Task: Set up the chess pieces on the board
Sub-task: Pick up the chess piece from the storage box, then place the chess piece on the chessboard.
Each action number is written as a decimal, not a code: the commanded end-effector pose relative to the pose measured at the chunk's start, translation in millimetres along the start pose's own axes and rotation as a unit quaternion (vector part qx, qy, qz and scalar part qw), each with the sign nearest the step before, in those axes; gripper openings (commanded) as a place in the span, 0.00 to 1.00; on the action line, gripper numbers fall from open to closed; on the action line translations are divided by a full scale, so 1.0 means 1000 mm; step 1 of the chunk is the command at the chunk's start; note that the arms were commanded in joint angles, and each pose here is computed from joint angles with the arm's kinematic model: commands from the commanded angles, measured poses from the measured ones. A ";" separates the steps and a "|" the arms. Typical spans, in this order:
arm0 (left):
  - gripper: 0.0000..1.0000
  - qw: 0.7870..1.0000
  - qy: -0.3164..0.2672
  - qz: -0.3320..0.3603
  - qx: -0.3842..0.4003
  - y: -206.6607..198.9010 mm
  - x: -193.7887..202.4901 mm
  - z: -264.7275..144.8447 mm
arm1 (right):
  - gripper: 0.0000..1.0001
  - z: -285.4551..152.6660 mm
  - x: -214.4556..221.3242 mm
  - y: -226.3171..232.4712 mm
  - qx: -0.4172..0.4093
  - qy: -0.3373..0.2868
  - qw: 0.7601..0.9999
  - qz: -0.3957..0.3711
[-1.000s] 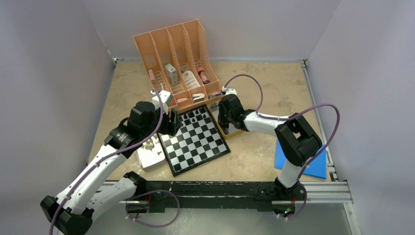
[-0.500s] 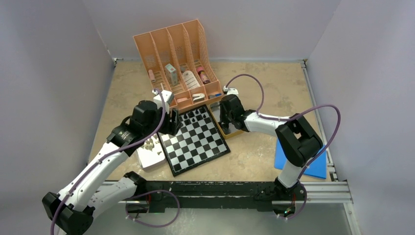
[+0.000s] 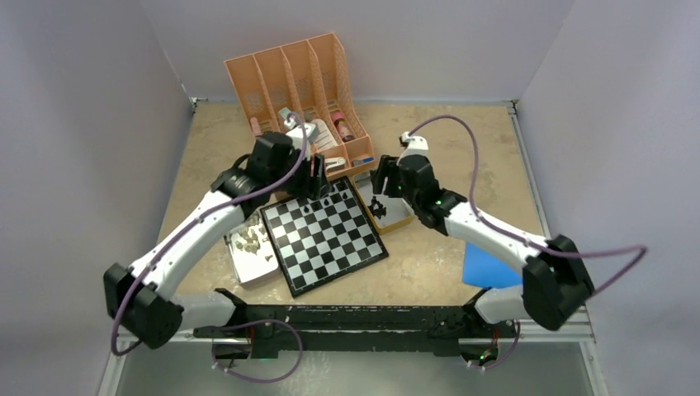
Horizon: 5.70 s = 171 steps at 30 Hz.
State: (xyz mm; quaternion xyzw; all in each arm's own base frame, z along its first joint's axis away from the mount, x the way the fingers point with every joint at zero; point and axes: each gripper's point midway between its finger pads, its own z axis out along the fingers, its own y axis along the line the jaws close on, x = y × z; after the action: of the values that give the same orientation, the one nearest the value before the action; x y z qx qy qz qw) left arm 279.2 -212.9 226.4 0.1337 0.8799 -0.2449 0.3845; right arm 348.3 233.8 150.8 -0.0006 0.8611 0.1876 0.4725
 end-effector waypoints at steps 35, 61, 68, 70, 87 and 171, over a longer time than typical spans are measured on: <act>0.23 0.984 0.166 0.070 -0.011 -0.045 0.033 0.234 | 0.65 -0.209 -0.116 -0.023 -0.079 -0.295 0.947 0.096; 0.15 0.980 0.180 0.082 -0.016 -0.038 0.048 0.245 | 0.63 -0.200 -0.111 -0.026 -0.071 -0.292 0.949 0.095; 0.06 0.985 0.155 0.079 0.000 -0.051 0.028 0.232 | 0.63 -0.194 -0.108 -0.022 -0.076 -0.282 0.952 0.092; 0.05 0.987 0.144 0.077 0.003 -0.055 0.020 0.225 | 0.63 -0.189 -0.105 -0.020 -0.078 -0.276 0.954 0.088; 0.03 0.994 0.079 0.035 -0.062 -0.042 -0.025 0.125 | 0.70 -0.157 -0.080 -0.008 -0.103 -0.232 0.964 0.079; 0.19 0.913 0.151 -0.221 -0.309 0.202 0.103 0.048 | 0.99 -0.157 -0.066 0.020 -0.175 -0.190 0.964 0.057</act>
State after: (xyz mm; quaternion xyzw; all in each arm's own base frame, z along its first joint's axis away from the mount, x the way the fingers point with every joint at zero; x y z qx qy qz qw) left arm 320.4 -65.2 53.8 -0.1429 0.9691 -0.0172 0.2004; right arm 254.0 191.1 268.6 0.0026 0.7285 0.3472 0.5906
